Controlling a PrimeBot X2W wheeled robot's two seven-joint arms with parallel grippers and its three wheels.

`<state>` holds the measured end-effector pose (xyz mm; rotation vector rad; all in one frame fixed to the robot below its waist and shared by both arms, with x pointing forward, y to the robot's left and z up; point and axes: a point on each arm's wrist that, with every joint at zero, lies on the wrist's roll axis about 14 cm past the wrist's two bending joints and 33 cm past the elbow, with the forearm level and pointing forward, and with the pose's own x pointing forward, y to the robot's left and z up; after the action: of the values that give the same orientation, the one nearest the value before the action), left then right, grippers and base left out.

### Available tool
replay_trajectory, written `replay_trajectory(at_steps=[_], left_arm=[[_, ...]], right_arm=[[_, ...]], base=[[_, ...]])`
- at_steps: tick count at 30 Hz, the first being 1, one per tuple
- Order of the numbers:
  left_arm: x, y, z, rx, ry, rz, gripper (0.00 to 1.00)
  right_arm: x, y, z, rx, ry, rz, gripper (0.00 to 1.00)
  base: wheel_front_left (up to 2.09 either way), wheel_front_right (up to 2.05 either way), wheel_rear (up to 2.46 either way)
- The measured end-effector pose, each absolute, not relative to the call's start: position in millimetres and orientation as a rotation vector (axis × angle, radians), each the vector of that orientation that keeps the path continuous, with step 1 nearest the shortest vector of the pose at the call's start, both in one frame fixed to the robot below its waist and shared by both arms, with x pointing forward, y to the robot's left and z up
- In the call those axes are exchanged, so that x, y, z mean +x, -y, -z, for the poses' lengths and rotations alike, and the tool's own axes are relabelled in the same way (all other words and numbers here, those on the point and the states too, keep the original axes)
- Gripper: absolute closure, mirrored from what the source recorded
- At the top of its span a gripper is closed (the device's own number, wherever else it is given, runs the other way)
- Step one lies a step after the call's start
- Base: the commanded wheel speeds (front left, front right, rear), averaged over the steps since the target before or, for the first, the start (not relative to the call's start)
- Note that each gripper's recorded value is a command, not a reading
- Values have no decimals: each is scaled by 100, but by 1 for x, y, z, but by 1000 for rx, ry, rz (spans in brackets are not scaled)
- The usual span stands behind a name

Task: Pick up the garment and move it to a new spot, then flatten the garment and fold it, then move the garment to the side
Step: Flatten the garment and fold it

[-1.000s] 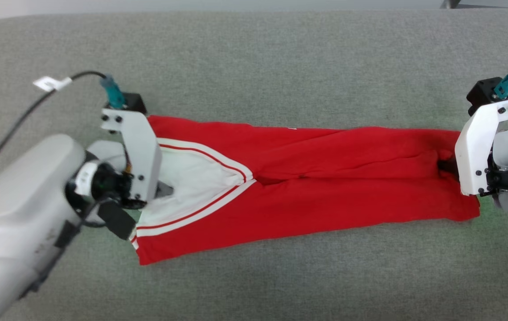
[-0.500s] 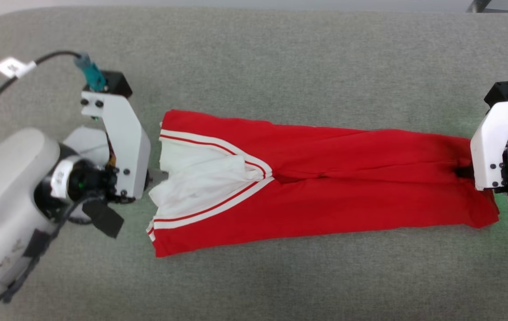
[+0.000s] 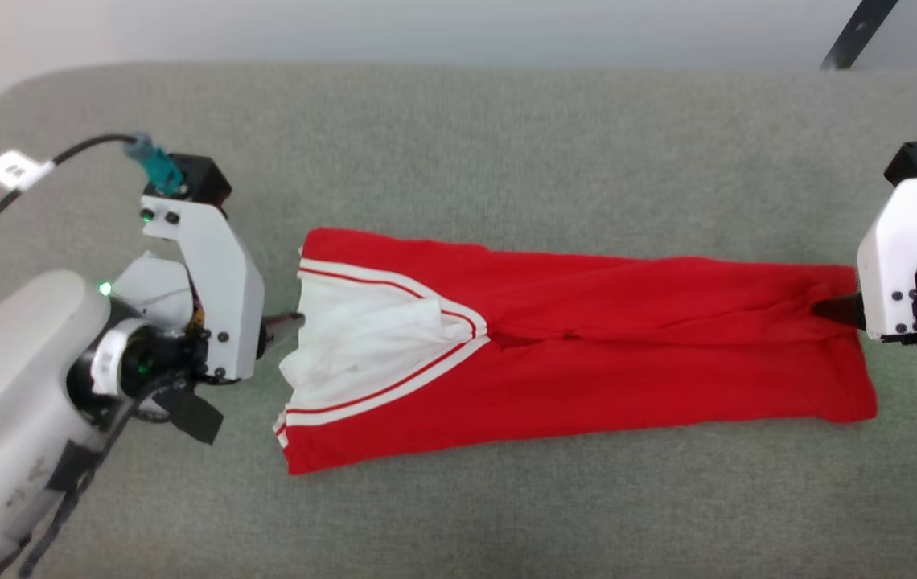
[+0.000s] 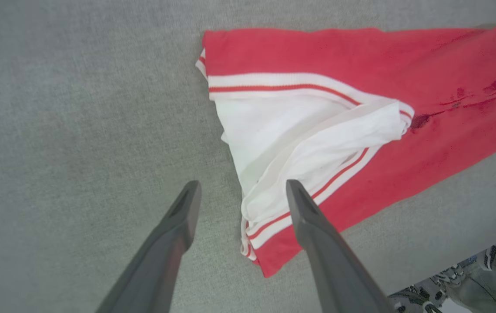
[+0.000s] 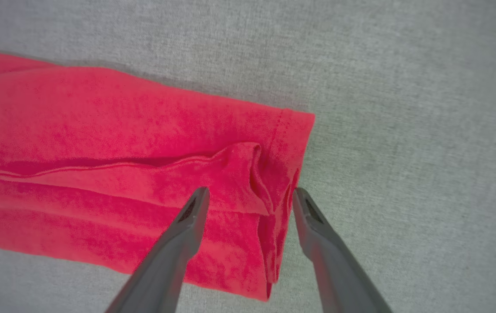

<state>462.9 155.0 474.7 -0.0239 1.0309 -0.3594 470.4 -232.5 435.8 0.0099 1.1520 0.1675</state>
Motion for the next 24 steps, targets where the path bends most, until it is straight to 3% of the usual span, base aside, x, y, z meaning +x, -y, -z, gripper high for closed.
replay_trajectory(at_steps=[7,18,24], left_arm=[[466,-148,-518,-68,-719,399,0],[436,-169,-576,-81,-168,335,0],[405,-189,-580,-163,21,221,0]], right_arm=[[460,233,-477,4,-940,-181,0],[437,197,-559,-47,-307,-305,0],[424,177,-575,-5,-73,-355,0]], base=[[0,0,0],[0,0,0],[0,0,0]])
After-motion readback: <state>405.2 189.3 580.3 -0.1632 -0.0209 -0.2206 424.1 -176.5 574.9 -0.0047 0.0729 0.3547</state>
